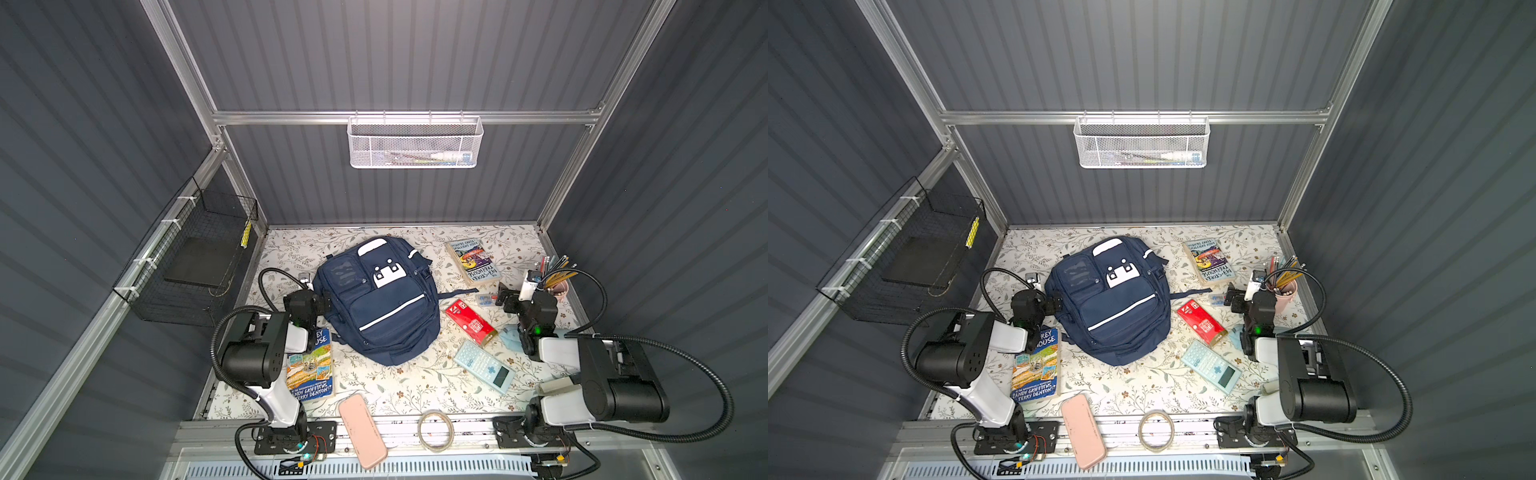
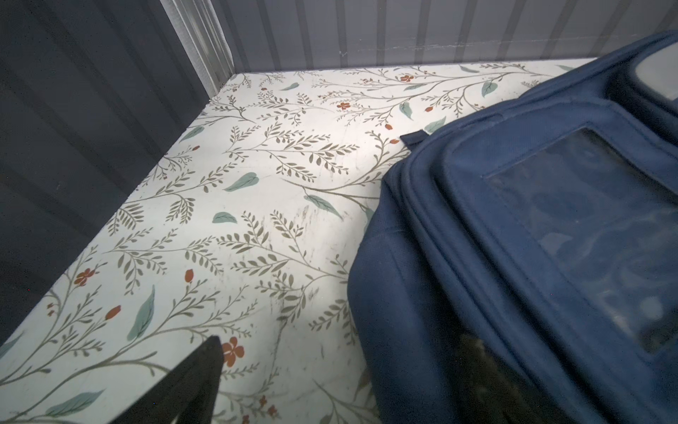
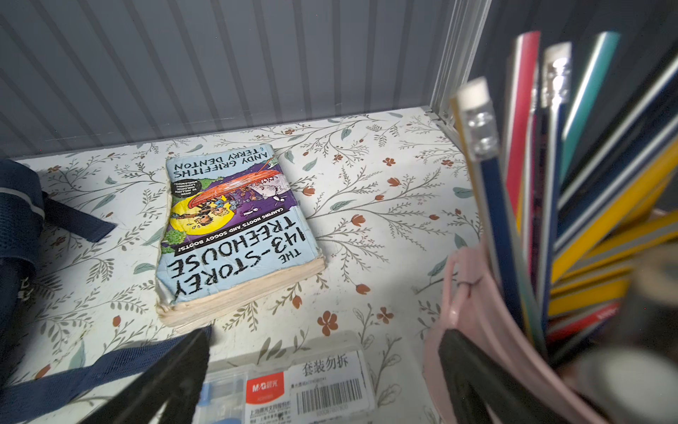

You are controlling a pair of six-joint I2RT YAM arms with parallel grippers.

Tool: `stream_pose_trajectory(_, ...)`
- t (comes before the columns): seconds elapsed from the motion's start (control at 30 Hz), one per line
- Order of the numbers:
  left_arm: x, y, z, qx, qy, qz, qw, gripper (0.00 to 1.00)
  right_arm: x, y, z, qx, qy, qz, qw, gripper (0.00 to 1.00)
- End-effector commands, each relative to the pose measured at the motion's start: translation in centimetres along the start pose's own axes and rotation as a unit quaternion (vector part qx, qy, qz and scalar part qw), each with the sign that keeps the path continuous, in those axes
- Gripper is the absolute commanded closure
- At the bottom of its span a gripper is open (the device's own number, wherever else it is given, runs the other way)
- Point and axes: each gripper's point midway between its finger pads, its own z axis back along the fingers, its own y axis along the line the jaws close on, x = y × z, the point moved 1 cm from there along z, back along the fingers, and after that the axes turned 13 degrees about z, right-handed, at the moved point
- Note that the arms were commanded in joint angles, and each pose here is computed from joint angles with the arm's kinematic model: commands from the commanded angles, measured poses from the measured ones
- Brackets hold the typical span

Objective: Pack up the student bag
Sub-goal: 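Reach the left gripper to the backpack while the right gripper reaches its far side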

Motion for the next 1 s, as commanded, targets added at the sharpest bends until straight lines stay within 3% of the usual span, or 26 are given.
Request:
stream_pose_trajectory(0.0, 3.3, -0.2, 0.9, 0.004, -0.014, 0.013, 1.0, 0.0, 2.3, -0.1, 1.2, 0.007, -0.024, 0.0, 1.0, 0.01)
stream_pose_trajectory(0.17, 7.2, -0.6, 3.5, 0.004, 0.006, 0.063, 0.998, 0.0, 5.9, -0.3, 4.6, 0.025, -0.009, -0.04, 0.999, 0.01)
stream_pose_trajectory(0.3, 8.7, -1.8, 5.2, -0.018, 0.05, 0.173, 0.983, 0.0, 7.5, 1.8, 6.4, 0.101, 0.031, -0.098, 0.99, 0.01)
stream_pose_trajectory(0.43, 6.9, -6.7, 5.8, -0.132, 0.138, 0.291, 0.938, 0.0, 8.3, 4.2, 7.3, 0.173, 0.053, -0.195, 0.964, 0.01)
stream_pose_trajectory(0.5, 4.8, -8.4, 5.9, -0.142, 0.186, 0.325, 0.916, 0.0, 8.6, 6.2, 7.6, 0.217, 0.067, -0.219, 0.949, 0.01)
stream_pose_trajectory(0.57, 3.1, -10.5, 6.1, -0.153, 0.216, 0.315, 0.911, 0.0, 8.4, 8.1, 7.6, 0.231, 0.089, -0.223, 0.943, 0.01)
stream_pose_trajectory(0.67, 0.6, -12.1, 5.9, -0.124, 0.242, 0.273, 0.923, 0.03, 8.4, 11.6, 7.2, 0.233, 0.115, -0.183, 0.948, 0.01)
stream_pose_trajectory(0.83, -1.9, -10.8, 4.2, -0.059, 0.262, 0.248, 0.931, 0.12, 8.5, 18.0, 4.8, 0.277, 0.164, -0.141, 0.936, 0.04)
stream_pose_trajectory(0.97, -2.9, -10.8, 3.0, -0.046, 0.272, 0.231, 0.933, 0.19, 7.9, 21.2, 1.2, 0.294, 0.214, -0.115, 0.924, 0.07)
